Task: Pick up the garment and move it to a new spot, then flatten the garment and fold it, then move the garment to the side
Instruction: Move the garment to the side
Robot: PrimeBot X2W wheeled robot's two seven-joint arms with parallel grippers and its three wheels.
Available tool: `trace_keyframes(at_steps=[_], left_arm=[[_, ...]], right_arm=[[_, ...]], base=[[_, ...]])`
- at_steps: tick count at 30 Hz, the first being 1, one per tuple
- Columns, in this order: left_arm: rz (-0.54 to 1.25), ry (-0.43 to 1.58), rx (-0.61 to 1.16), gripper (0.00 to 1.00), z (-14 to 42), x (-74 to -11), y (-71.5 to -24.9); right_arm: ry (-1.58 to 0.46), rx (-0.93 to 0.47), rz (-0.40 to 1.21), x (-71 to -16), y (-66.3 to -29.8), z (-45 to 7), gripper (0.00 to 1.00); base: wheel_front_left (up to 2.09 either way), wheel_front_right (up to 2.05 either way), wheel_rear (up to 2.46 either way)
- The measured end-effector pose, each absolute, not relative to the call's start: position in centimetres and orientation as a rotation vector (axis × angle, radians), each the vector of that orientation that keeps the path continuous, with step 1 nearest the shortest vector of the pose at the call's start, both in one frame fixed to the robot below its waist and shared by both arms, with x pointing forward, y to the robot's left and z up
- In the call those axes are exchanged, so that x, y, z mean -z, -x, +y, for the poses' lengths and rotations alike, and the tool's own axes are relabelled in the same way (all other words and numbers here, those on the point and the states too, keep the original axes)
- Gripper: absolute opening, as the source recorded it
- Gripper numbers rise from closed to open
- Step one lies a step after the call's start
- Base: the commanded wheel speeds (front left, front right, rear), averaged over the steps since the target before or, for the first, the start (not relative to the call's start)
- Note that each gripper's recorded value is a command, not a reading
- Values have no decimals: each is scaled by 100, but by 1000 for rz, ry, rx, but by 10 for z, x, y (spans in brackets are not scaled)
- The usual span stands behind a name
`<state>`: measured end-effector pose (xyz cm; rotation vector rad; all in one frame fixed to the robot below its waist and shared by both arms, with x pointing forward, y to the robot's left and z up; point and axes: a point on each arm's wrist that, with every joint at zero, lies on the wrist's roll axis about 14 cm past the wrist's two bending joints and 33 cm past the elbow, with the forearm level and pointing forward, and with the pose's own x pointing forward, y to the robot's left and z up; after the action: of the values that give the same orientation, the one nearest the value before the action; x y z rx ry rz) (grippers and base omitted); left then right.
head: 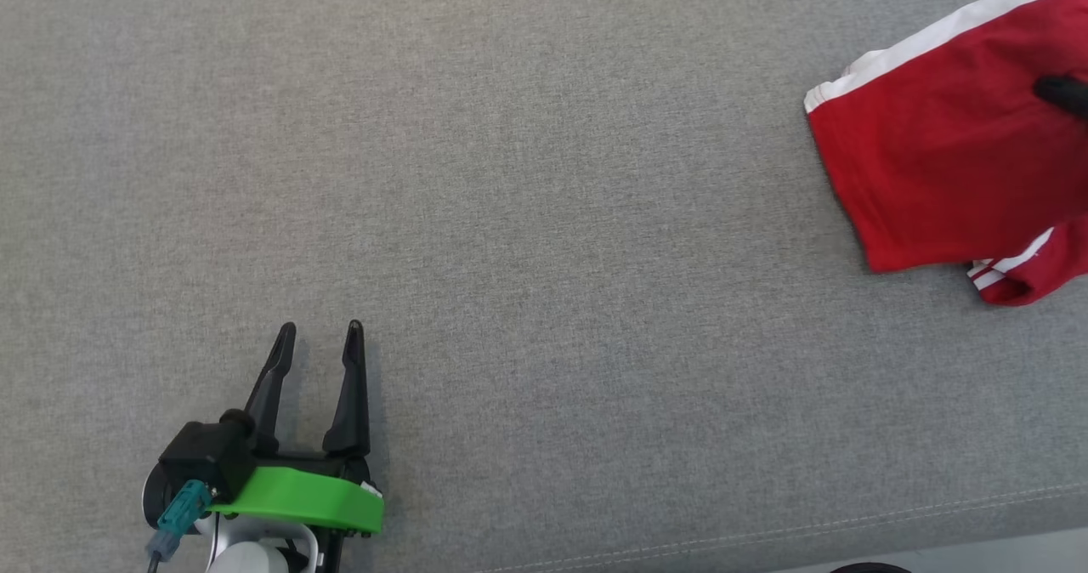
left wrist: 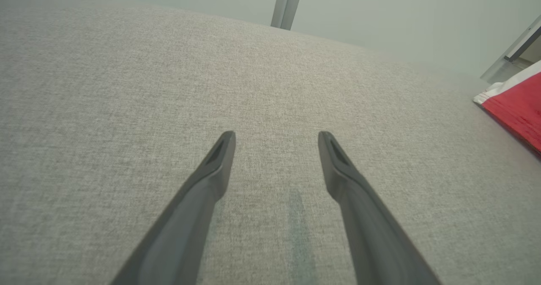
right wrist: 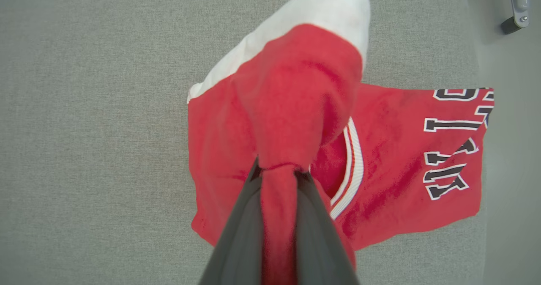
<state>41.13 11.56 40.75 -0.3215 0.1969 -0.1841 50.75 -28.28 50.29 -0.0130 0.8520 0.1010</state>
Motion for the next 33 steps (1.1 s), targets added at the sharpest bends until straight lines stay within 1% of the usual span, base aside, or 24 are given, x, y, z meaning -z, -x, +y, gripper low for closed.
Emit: trace_keyframes(at_steps=[4,5,12,15,27,28,29,30,33], left_arm=[[222,317,155,100,125,-398,-410],[242,308,142,100,129,-390,-408],[283,286,124,100,135,-373,-412],[288,279,122,100,136,-370,-414],[261,268,120,100,140,-378,-419],[260,268,121,100,140,-378,-419],[260,268,122,100,140,-378,-419],[260,268,121,100,140,-378,-419],[258,267,122,100,140,-379,-418]], right_arm=[[9,-44,871,-502,-512,-302,0],[15,1,885,-501,-513,-316,0],[96,138,982,-479,-503,-354,0],[131,187,996,-472,-501,-368,0],[285,297,1012,-454,-485,-403,0],[305,303,1007,-453,-485,-405,11],[328,309,990,-454,-486,-407,45],[346,316,970,-455,-487,-410,100],[381,319,934,-454,-490,-414,100]], base=[[0,0,0],[0,0,0],[0,0,0],[0,0,0],[0,0,0],[0,0,0],[0,0,0],[0,0,0],[0,0,0]])
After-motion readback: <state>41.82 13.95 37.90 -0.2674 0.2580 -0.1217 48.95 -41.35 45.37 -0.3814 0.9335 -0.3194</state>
